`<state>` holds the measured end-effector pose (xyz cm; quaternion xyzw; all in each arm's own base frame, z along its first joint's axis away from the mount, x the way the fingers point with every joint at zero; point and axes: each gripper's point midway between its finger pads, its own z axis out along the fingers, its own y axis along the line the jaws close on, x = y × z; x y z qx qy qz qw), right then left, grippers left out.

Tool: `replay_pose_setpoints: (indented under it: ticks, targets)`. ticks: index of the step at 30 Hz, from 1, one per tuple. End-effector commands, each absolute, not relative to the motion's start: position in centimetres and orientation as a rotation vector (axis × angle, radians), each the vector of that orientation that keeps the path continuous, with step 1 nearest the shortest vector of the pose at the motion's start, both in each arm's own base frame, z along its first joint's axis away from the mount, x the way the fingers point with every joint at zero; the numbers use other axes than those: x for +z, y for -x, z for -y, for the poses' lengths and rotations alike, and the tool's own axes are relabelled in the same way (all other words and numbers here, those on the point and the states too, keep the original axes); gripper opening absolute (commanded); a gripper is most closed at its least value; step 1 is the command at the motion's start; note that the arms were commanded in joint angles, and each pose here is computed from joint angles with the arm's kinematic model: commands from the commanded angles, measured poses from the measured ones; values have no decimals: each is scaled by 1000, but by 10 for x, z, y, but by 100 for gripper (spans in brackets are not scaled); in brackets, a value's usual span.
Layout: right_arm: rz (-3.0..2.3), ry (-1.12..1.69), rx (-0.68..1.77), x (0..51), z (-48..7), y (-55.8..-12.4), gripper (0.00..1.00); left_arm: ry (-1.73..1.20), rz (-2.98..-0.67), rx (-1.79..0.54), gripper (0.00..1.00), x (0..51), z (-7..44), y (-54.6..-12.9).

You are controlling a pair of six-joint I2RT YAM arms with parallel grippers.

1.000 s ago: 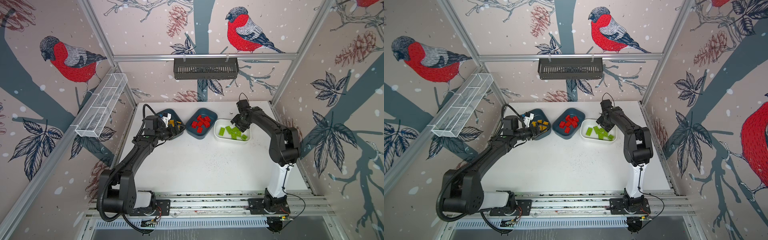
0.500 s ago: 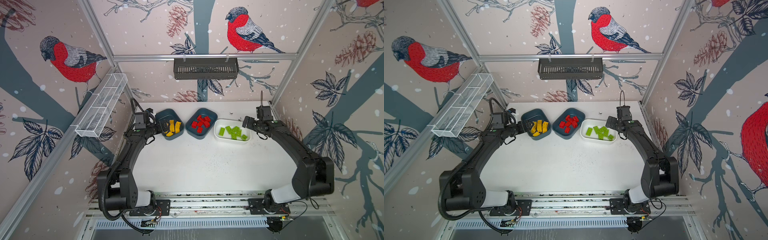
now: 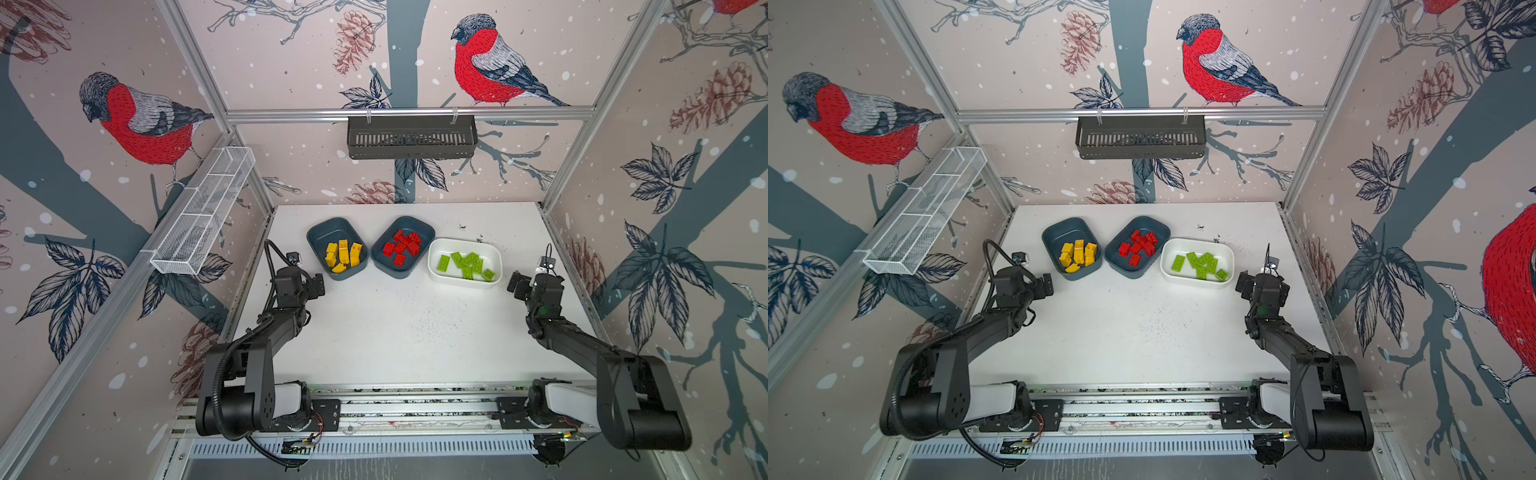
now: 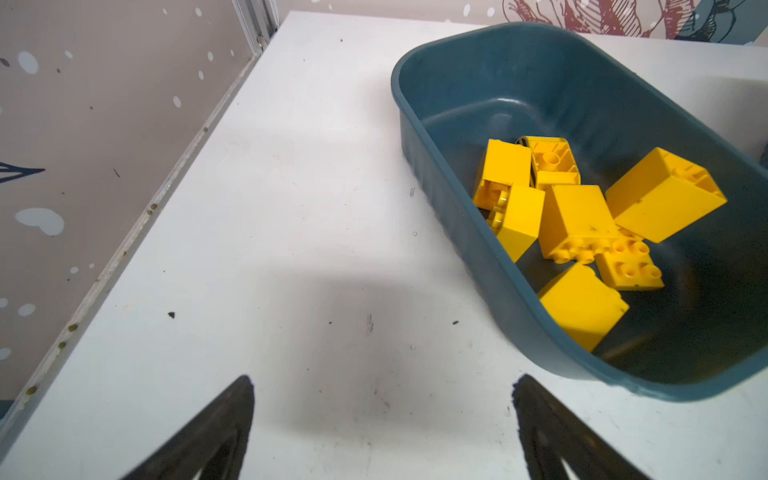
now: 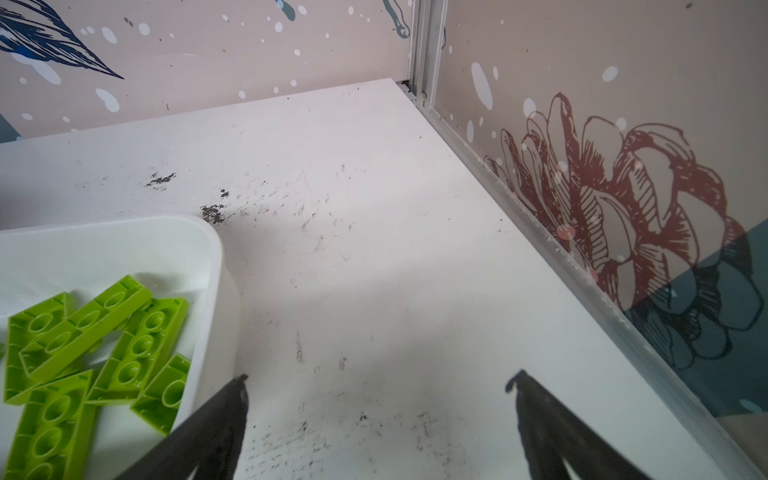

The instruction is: Sort the legos into containers by color

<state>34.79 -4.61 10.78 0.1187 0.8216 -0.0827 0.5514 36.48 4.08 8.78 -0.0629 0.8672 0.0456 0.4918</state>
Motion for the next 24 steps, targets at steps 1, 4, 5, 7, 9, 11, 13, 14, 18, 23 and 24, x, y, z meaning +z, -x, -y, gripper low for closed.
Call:
replay_pose_setpoints:
  ticks: [1, 4, 5, 7, 9, 11, 13, 14, 18, 23, 24]
  targets:
    - [-1731, -230, -249, 146, 52, -359, 99, 109, -1800, 140, 97, 143, -44, -389]
    - [-1729, -208, -263, 142, 52, -359, 99, 101, -1825, 148, 97, 138, -43, -396]
    - [-1732, -196, -250, 141, 49, -358, 99, 99, -1822, 155, 97, 141, -44, -397]
    - [-1703, -181, -239, 146, 47, -352, 100, 106, -1826, 149, 96, 147, -45, -400]
    - [-1683, -165, -230, 148, 44, -347, 99, 78, -1808, 148, 96, 157, -42, -402]
    - [-1680, -152, -226, 149, 42, -346, 99, 75, -1785, 150, 96, 162, -42, -403]
    - [-1683, -116, -214, 149, 37, -348, 99, 56, -1769, 128, 97, 167, -38, -406]
    - [-1682, -101, -212, 149, 34, -347, 99, 89, -1755, 97, 97, 170, -38, -407]
    - [-1657, -52, -210, 152, 25, -341, 100, 98, -1755, 26, 97, 169, -30, -408]
    - [-1652, -16, -201, 154, 16, -341, 100, 117, -1831, -18, 98, 140, -25, -391]
    - [-1649, -18, -204, 154, 16, -341, 99, 121, -1826, -28, 98, 134, -24, -387]
